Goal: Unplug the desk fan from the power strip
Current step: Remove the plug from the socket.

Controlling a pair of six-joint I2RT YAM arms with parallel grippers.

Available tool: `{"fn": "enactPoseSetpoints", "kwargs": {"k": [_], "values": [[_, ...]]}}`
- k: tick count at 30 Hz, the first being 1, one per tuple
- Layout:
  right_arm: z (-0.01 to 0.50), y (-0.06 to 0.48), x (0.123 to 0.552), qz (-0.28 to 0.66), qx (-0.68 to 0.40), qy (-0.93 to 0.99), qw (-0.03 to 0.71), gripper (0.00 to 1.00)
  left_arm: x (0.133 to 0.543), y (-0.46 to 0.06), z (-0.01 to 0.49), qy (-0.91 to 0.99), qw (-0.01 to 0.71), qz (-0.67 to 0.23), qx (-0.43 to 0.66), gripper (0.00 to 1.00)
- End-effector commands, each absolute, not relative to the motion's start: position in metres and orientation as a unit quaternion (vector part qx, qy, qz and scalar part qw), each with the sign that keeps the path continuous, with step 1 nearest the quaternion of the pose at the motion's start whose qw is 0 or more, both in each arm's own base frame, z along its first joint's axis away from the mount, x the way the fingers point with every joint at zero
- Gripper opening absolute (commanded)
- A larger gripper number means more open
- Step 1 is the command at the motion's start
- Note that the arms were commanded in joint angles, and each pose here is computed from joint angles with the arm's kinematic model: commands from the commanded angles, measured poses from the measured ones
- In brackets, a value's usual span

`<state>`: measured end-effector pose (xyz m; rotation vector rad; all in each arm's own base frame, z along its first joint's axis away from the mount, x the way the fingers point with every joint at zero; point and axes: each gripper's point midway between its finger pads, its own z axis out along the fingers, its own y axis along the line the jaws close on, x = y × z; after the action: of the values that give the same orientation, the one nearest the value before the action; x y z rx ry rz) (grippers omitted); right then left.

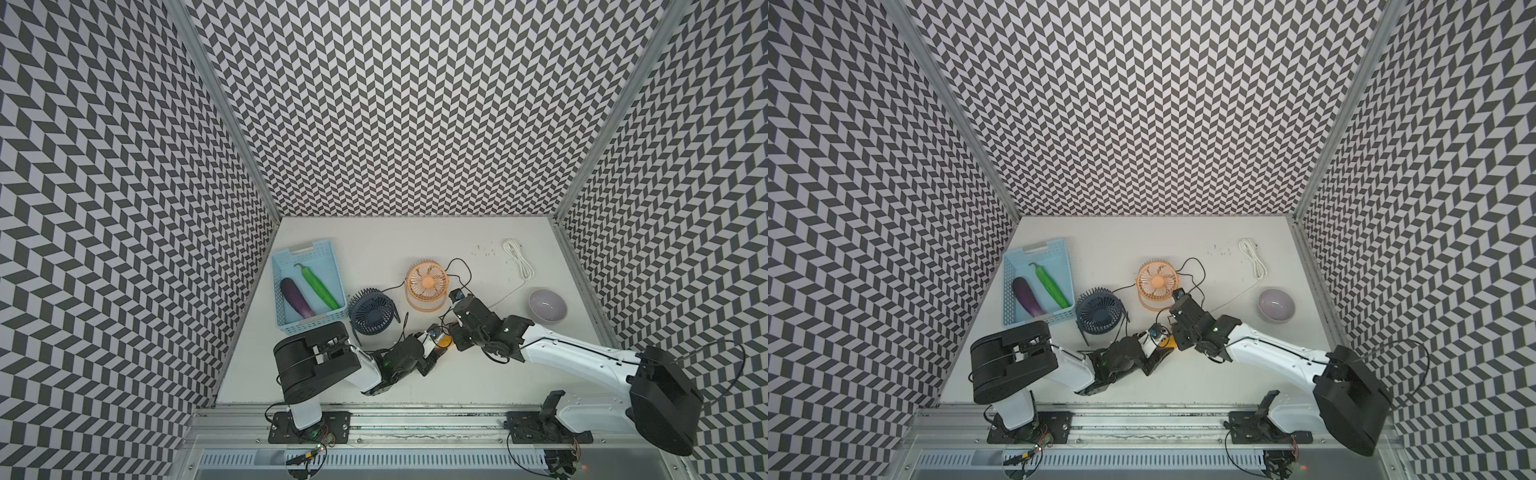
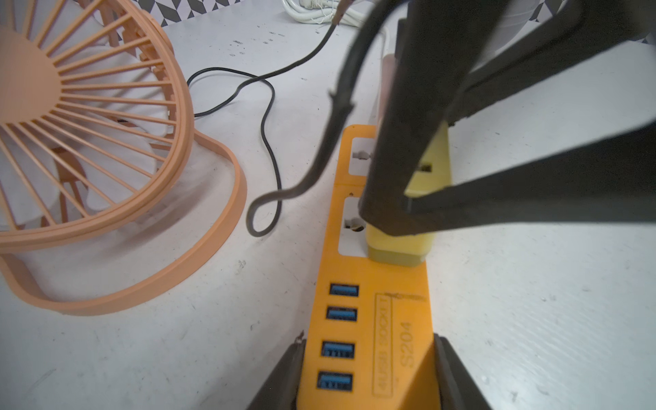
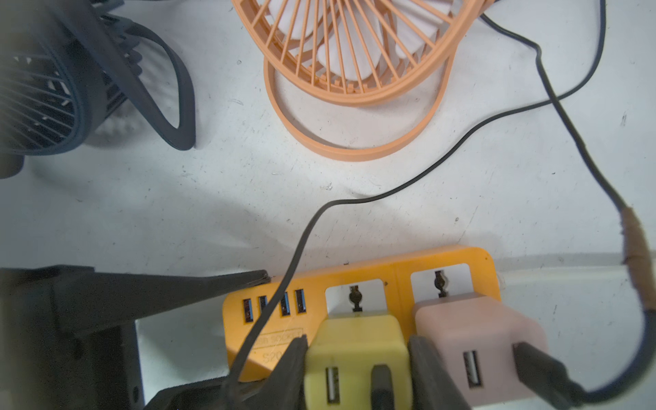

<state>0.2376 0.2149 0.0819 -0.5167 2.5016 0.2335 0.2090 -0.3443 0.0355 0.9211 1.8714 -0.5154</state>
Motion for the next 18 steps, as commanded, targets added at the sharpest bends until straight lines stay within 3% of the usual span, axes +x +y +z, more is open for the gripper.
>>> {"fn": "enactPoseSetpoints", "kwargs": {"k": [1, 11, 18], "values": [[0.094, 0.219, 0.246, 0.106, -0.178, 0.927, 0.312, 0.18, 0.211, -0.339, 0.038, 0.767, 0.481, -0.206, 0.371, 0.37], [0.103, 0.258, 0.230, 0.146, -0.225, 0.909, 0.320, 0.15, 0.212, -0.341, 0.034, 0.769, 0.476, -0.207, 0.373, 0.36], [0.112, 0.238, 0.247, 0.133, -0.188, 0.913, 0.337, 0.13, 0.211, -0.337, 0.031, 0.773, 0.474, -0.202, 0.370, 0.36]]}}
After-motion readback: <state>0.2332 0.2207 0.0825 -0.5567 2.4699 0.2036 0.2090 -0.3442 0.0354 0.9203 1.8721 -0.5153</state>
